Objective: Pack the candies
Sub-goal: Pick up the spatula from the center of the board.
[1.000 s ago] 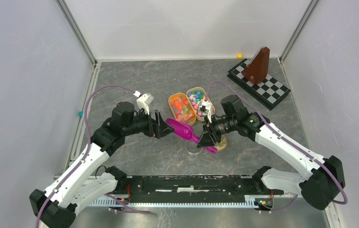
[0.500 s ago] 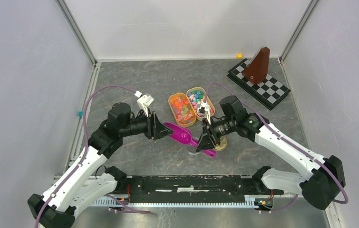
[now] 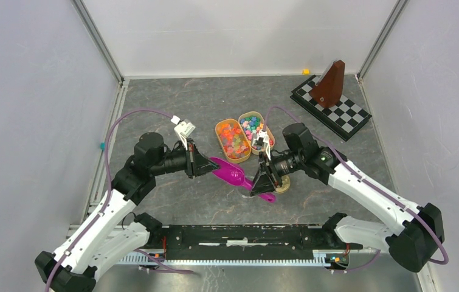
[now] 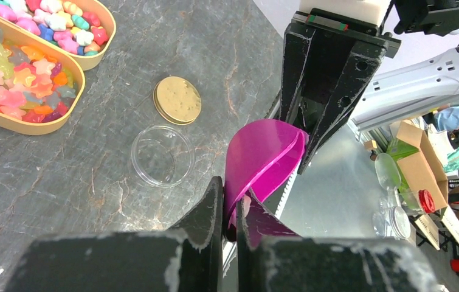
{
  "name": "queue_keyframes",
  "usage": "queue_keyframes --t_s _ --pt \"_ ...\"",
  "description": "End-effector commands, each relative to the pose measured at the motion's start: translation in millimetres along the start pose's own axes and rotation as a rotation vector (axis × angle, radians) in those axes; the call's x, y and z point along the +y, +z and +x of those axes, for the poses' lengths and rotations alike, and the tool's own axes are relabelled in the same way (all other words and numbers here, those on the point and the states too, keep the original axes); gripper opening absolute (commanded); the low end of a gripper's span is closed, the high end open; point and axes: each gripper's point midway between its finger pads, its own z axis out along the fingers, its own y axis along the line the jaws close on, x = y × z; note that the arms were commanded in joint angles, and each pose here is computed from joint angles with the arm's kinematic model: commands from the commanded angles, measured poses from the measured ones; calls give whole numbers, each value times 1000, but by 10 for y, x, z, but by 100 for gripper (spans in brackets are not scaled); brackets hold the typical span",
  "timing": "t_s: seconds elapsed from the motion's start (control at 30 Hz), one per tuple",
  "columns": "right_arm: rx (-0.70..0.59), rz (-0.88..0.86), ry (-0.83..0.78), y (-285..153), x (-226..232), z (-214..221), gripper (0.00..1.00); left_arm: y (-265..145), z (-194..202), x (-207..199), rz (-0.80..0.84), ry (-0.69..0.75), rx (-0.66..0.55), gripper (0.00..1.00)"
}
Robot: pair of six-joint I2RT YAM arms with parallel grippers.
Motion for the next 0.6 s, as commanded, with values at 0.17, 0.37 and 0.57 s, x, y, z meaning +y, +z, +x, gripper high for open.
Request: queue_keyframes --t_s 0.17,0.37,0.57 --pt "-70 117 -121 -116 -34 -217 62 -13 -54 0 -2 25 -46 2" --pt "-158 287 -263 -271 -191 -434 75 62 51 178 -73 -127 -38 2" --pt "-308 391 -450 -431 -128 -725 78 81 102 343 -169 -262 -47 2"
